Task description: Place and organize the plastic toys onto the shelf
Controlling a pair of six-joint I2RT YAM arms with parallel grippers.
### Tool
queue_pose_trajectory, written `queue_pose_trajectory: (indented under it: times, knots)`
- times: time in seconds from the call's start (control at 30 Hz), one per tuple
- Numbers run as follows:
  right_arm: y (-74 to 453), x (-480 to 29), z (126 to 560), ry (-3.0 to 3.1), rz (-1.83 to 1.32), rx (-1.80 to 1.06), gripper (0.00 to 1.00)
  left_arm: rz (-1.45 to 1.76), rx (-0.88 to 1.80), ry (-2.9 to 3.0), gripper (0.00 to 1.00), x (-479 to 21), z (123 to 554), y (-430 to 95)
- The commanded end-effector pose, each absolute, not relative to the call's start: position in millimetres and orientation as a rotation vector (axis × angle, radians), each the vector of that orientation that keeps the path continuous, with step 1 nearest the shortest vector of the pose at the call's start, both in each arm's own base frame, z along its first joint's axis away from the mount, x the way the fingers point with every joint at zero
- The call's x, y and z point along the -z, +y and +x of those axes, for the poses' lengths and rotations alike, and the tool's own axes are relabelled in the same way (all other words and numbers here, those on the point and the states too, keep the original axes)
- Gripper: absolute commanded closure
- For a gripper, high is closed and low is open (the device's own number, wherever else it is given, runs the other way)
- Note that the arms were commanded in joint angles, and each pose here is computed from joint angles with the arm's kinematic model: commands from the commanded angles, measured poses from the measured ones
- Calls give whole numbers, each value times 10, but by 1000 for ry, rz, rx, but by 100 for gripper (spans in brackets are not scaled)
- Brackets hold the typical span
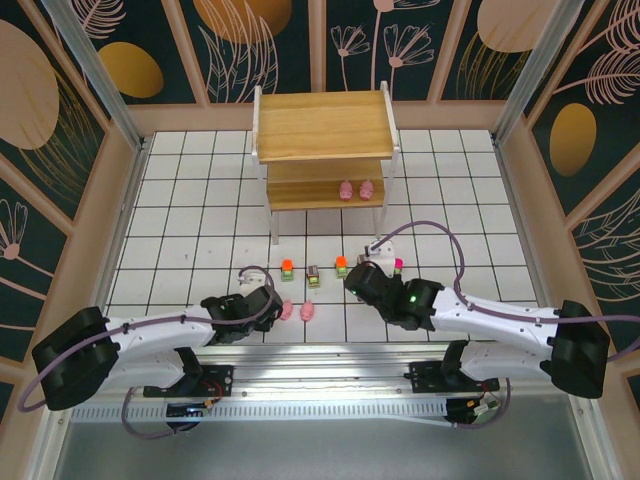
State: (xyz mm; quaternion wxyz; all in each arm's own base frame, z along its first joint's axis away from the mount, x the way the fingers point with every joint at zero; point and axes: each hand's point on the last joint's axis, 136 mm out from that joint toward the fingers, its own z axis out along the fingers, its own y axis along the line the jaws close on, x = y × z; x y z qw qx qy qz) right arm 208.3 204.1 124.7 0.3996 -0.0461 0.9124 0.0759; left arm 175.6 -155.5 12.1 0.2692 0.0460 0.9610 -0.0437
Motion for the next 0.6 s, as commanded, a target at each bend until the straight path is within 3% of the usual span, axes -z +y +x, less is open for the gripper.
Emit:
queue_pose_trajectory:
  times: [0.0,0.57]
  knots:
    - [1959,-1257,2092,2295,-75,-176,68,145,144,2536,48,-216,1860,-1668]
    - [1947,-1240,2099,2296,-72,-173,69,123,153,2537,67,-247,1832,-1626]
